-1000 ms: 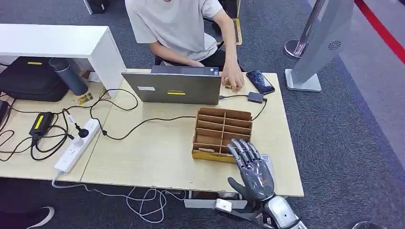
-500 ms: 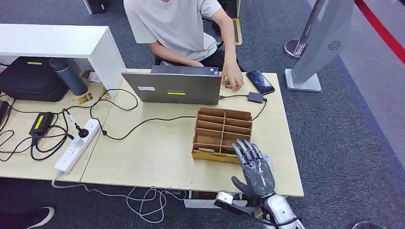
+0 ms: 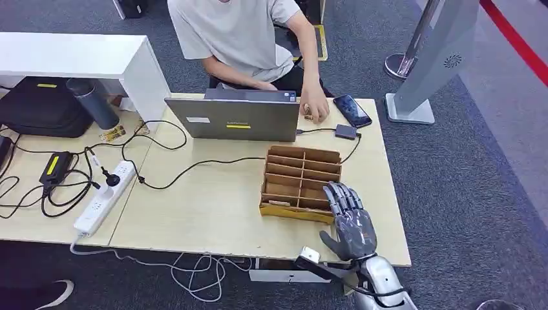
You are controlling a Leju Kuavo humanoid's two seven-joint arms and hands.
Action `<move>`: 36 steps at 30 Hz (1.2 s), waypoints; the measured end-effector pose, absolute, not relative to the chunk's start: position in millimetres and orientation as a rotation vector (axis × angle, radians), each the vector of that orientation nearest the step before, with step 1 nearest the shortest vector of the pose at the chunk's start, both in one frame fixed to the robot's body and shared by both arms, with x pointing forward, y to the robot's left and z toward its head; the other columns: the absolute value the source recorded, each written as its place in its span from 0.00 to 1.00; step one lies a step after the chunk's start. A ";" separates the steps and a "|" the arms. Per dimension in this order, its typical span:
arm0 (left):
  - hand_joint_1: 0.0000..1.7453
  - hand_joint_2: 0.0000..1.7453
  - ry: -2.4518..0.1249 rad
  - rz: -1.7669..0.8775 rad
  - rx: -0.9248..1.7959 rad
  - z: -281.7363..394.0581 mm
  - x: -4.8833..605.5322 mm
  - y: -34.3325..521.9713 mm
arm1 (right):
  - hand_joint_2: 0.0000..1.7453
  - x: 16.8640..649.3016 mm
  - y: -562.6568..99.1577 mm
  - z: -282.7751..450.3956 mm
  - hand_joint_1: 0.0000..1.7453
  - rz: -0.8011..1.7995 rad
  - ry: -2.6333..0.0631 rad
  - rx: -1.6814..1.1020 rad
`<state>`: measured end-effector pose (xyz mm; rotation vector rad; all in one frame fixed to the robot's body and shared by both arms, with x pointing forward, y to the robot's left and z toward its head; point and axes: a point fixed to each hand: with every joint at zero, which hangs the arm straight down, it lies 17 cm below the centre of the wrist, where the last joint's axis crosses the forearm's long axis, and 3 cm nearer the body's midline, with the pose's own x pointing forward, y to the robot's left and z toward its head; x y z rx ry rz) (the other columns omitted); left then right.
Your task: Pass the card to the sensor for recognition and then transmit it.
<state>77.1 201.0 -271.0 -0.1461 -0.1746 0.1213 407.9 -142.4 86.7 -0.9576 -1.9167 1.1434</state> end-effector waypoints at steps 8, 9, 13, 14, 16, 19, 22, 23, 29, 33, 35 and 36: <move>0.00 1.00 -0.174 0.116 -0.145 -271.0 76.9 201.0 | 1.00 409.7 -142.1 87.8 0.00 1.130 -1.919 -0.954; 0.00 1.00 -0.174 0.115 -0.145 -271.0 76.8 201.0 | 1.00 409.4 -141.3 87.7 0.00 1.130 -1.921 -0.951; 0.00 1.00 -0.174 0.114 -0.144 -271.1 76.8 201.3 | 1.00 407.7 -133.7 90.0 0.00 1.127 -1.938 -0.935; 0.00 1.00 -0.174 0.114 -0.143 -271.2 76.7 201.5 | 1.00 407.1 -131.0 90.6 0.00 1.126 -1.943 -0.930; 0.00 1.00 -0.174 0.114 -0.141 -271.3 76.7 201.9 | 1.00 405.9 -125.5 92.1 0.00 1.122 -1.952 -0.919; 0.00 1.00 -0.174 0.112 -0.139 -271.4 76.6 202.1 | 1.00 404.5 -117.3 94.4 0.00 1.120 -1.967 -0.902; 0.00 1.00 -0.173 0.111 -0.139 -271.4 76.5 202.1 | 1.00 405.2 -112.4 97.4 0.00 1.113 -1.975 -0.894; 0.00 1.00 -0.173 0.111 -0.139 -271.5 76.4 202.5 | 1.00 405.5 -111.0 98.4 0.00 1.113 -1.978 -0.892; 0.00 1.00 -0.173 0.102 -0.139 -271.5 76.3 202.1 | 1.00 412.9 -106.4 103.5 0.00 1.104 -1.977 -0.897; 0.00 1.00 -0.174 0.095 -0.144 -271.1 76.4 201.0 | 1.00 422.8 -106.2 105.4 0.00 1.112 -1.961 -0.921; 0.00 1.00 -0.174 0.094 -0.145 -271.1 76.6 200.8 | 1.00 426.9 -106.3 105.6 0.00 1.116 -1.956 -0.927; 0.00 1.00 -0.174 0.092 -0.146 -271.0 76.5 200.6 | 1.00 428.1 -105.8 105.5 0.00 1.122 -1.955 -0.930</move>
